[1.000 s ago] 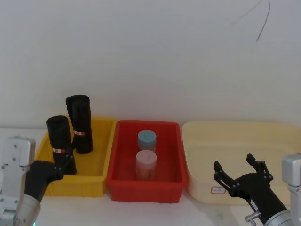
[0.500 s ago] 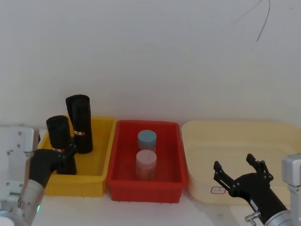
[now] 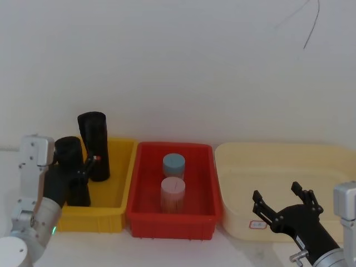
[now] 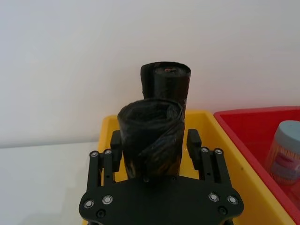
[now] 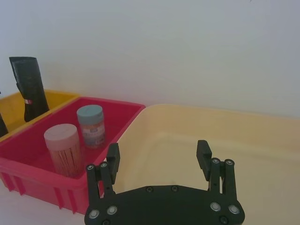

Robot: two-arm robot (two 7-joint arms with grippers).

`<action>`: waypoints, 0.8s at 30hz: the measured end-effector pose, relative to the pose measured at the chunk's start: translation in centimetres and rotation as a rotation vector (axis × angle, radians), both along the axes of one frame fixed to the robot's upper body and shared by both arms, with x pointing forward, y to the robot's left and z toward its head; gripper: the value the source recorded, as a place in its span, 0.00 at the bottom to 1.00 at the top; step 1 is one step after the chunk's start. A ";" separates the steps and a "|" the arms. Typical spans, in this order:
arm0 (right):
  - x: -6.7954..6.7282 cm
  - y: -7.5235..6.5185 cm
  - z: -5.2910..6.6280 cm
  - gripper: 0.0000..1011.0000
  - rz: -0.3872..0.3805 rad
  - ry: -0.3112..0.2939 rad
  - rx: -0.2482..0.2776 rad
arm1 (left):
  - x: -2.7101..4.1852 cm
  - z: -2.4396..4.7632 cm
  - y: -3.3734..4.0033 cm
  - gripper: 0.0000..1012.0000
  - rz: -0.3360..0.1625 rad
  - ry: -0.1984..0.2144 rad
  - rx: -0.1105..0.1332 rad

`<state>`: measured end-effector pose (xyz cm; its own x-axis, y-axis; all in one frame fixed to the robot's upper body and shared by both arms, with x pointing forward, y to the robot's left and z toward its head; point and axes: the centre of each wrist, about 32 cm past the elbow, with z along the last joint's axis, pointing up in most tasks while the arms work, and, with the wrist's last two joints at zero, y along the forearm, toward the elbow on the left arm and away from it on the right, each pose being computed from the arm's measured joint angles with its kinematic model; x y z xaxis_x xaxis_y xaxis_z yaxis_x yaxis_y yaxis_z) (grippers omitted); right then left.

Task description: Pick up the garbage bag with the one hand and transfer it to the other hand.

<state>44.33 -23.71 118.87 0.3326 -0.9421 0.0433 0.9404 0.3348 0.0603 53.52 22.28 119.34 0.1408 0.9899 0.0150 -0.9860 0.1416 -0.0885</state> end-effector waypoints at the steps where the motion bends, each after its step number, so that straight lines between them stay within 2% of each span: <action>1: 0.0 0.0 0.0 0.99 0.000 0.000 0.000 | 0.11 0.01 -0.01 0.83 -0.002 -0.001 -0.001; 5: 0.0 0.0 0.0 0.99 0.000 0.000 0.000 | 0.54 0.06 -0.09 0.69 -0.009 -0.005 -0.007; 6: 0.0 0.0 0.0 0.99 0.000 0.000 0.000 | 0.61 0.07 -0.10 0.69 -0.010 -0.005 -0.008; 10: 0.0 0.0 0.0 0.99 0.000 0.000 0.000 | 0.89 0.22 -0.16 0.56 -0.019 -0.013 -0.013; 13: 0.0 0.0 0.0 0.99 0.000 0.000 0.000 | 0.98 0.37 -0.20 0.53 -0.026 -0.019 -0.013; 20: 0.0 0.0 0.0 0.99 0.000 0.000 0.000 | 1.12 1.18 -0.62 0.49 -0.064 -0.055 0.013; 24: 0.0 0.0 0.0 0.99 0.000 0.000 0.000 | 1.12 2.11 -1.15 0.47 -0.109 -0.094 0.038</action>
<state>44.33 -23.71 118.87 0.3326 -0.9421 0.0432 0.9404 0.3348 0.0603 54.65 21.14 121.45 0.2436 0.9673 0.0707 -0.9523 0.2523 -0.1719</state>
